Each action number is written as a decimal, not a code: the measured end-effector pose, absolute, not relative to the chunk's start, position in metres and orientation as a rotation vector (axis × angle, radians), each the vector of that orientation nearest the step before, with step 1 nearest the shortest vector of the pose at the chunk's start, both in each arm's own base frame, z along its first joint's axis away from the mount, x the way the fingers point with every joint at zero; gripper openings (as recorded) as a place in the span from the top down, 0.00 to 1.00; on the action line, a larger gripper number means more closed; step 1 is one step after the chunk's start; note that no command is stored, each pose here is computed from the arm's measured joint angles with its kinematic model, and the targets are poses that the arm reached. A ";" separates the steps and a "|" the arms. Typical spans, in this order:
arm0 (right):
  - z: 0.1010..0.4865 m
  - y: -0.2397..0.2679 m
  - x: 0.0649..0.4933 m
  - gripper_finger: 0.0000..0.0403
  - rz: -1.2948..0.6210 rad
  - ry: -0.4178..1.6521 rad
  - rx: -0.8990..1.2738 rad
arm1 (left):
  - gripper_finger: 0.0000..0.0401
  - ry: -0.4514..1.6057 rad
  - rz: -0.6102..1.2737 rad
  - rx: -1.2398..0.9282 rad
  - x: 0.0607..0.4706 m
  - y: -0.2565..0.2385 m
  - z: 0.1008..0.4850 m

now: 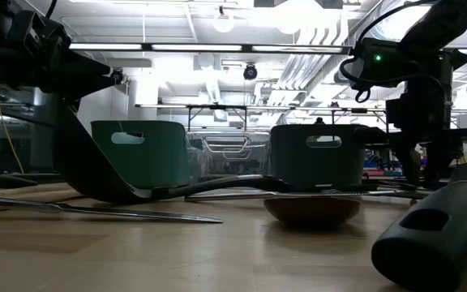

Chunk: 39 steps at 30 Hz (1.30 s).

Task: Pick & Place Kitchen Items
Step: Put the silver table knife into the blue bin

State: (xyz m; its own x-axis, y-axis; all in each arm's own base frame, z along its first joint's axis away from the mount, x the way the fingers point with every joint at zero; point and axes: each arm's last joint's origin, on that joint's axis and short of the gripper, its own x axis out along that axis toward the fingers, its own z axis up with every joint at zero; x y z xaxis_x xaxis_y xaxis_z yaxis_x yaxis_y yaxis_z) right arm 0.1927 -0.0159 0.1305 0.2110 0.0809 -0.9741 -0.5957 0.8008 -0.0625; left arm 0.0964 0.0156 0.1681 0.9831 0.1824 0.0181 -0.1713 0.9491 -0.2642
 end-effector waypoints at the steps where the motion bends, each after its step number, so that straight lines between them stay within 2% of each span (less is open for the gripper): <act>1: 0.131 -0.016 0.192 0.92 0.493 1.285 -0.477 | 0.63 -0.043 0.180 -0.265 0.096 0.016 0.168; 15: 0.165 -0.016 0.196 0.92 0.414 1.214 -0.431 | 0.63 -0.042 0.180 -0.265 0.096 0.016 0.168; 25: 0.216 -0.014 0.206 0.92 0.323 1.016 -0.251 | 0.63 -0.043 0.180 -0.265 0.096 0.016 0.168; 32: 0.241 -0.014 0.201 0.92 0.286 0.904 -0.232 | 0.63 -0.043 0.180 -0.265 0.096 0.016 0.168; 39: 0.274 -0.023 0.197 0.92 0.171 0.652 -0.084 | 0.63 -0.043 0.180 -0.265 0.096 0.016 0.168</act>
